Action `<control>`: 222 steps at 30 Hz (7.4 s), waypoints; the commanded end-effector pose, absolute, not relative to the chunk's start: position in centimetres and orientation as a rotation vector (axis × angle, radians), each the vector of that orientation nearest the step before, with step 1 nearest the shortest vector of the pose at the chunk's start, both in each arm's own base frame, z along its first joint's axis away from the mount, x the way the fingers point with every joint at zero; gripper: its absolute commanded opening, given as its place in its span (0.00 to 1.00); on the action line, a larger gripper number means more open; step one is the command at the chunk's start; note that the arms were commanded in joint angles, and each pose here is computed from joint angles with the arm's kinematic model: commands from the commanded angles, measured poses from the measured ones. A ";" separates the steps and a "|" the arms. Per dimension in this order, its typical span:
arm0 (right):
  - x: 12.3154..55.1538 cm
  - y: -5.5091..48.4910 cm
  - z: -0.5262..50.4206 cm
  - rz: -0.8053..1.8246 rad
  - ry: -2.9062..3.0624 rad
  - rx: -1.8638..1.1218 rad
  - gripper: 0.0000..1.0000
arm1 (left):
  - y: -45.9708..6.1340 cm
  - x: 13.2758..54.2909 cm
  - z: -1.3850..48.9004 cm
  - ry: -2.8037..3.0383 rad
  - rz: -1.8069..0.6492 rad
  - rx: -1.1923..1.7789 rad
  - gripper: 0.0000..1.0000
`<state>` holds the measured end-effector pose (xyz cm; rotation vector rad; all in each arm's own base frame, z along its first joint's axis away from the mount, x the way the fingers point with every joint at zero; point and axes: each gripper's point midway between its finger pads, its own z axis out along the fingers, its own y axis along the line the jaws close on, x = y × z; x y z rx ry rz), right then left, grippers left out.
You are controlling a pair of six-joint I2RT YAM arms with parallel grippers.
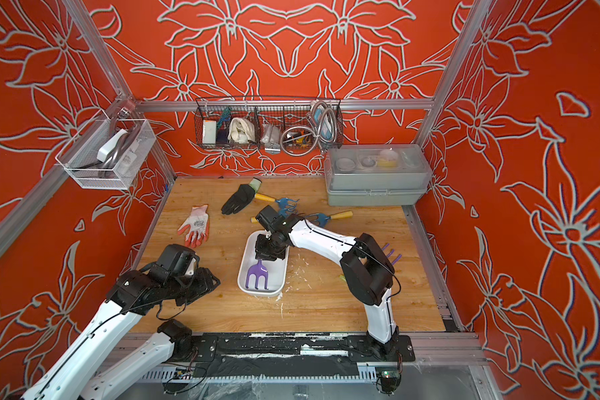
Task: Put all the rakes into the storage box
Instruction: Place the rake in the storage box, then pick up the rake at the center of the board, then place the rake in the storage box, then pick up the rake at the center of the board.
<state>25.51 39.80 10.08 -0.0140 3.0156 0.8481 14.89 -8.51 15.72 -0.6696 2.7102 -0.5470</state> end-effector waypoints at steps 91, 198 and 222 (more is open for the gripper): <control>29.1 1.9 2.3 0.174 2.997 0.666 0.39 | -21.0 23.1 15.0 2.831 -1.030 -0.364 0.54; 29.6 34.6 15.9 0.695 2.804 -0.179 0.38 | -11.7 17.9 16.0 2.694 -0.850 -0.649 0.55; 31.0 16.2 16.3 0.435 2.721 0.227 0.33 | -12.6 20.3 17.9 2.676 -0.867 -0.559 0.55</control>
